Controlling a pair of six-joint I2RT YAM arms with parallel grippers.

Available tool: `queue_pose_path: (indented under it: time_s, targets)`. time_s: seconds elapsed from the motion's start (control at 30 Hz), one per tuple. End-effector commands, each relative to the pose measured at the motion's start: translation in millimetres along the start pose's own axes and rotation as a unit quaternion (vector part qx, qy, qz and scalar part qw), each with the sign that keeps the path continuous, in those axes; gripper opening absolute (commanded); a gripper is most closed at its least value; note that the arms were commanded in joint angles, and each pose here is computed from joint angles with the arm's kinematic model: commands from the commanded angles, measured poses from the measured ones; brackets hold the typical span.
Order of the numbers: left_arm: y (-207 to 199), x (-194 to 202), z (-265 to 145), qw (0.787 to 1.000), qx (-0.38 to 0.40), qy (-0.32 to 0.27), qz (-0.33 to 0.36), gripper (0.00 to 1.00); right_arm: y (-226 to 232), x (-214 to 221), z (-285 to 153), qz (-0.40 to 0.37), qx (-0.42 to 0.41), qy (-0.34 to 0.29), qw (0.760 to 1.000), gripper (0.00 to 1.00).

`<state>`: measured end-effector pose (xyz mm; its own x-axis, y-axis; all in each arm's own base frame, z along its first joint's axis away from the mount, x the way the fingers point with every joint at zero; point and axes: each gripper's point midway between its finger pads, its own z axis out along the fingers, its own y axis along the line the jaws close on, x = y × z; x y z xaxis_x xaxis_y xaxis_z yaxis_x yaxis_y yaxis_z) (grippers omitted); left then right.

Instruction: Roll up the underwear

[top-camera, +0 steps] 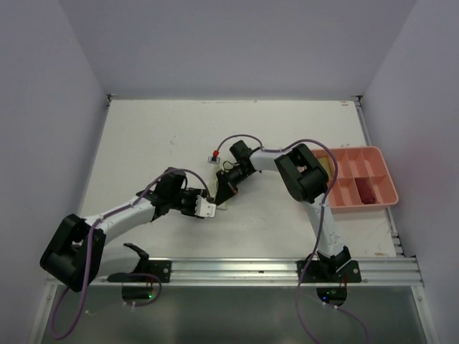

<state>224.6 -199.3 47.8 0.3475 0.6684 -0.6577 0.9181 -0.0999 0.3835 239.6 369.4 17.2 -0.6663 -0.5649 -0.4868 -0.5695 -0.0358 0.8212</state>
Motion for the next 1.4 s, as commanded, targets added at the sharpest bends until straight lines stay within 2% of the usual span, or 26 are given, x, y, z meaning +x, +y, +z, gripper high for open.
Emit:
queue_pose_path:
  time_s: [0.0,0.13,0.37,0.47,0.63,0.67,0.77,0.8,0.9,0.97,1.17,1.3,1.37]
  targets:
    - [15.1,-11.5,11.7,0.997,-0.026,-0.021,0.074,0.50,-8.0,7.7,3.7,0.010,0.005,0.013,1.000,0.00]
    - [12.0,-16.4,22.6,0.995,-0.026,-0.027,0.093,0.51,-8.9,9.0,4.4,0.011,0.006,0.017,1.000,0.00]
    - [13.4,-1.3,35.7,0.998,-0.014,0.003,0.062,0.50,-6.1,12.0,3.4,0.012,-0.003,0.022,1.000,0.00]
    - [0.5,12.4,40.2,0.999,0.024,0.030,0.037,0.46,-4.4,14.2,2.9,0.009,-0.007,0.025,1.000,0.00]
    - [-9.5,21.0,39.6,0.998,0.036,0.047,0.009,0.44,-2.9,17.1,2.9,0.005,-0.010,0.030,0.999,0.00]
    - [-11.9,20.4,39.9,0.998,0.042,0.046,0.005,0.42,-3.1,18.0,2.3,0.008,-0.010,0.031,0.999,0.00]
    - [-23.6,21.1,40.1,0.994,0.089,0.058,-0.025,0.19,-0.5,14.7,1.0,0.004,-0.011,0.033,0.999,0.01]
    - [-30.5,25.5,42.8,0.991,0.110,0.068,-0.040,0.08,0.1,12.8,0.0,0.002,-0.010,0.032,0.999,0.04]
    - [-36.6,25.2,40.9,0.982,0.145,0.086,-0.082,0.00,5.2,-1.9,-6.8,-0.020,0.003,0.025,0.999,0.18]
    - [-43.7,24.2,38.6,0.978,0.161,0.087,-0.100,0.00,6.1,-13.5,-17.1,-0.024,0.013,0.015,1.000,0.28]
    - [-72.3,18.5,31.3,0.954,0.237,0.086,-0.164,0.00,14.9,-74.0,-70.8,-0.063,0.066,-0.043,0.995,0.45]
    - [-73.7,16.3,31.6,0.928,0.285,0.076,-0.226,0.00,19.0,-100.8,-125.0,-0.085,0.114,-0.090,0.986,0.50]
    - [-79.4,14.6,26.8,0.907,0.321,0.069,-0.264,0.00,27.0,-105.7,-149.6,-0.097,0.135,-0.107,0.980,0.51]
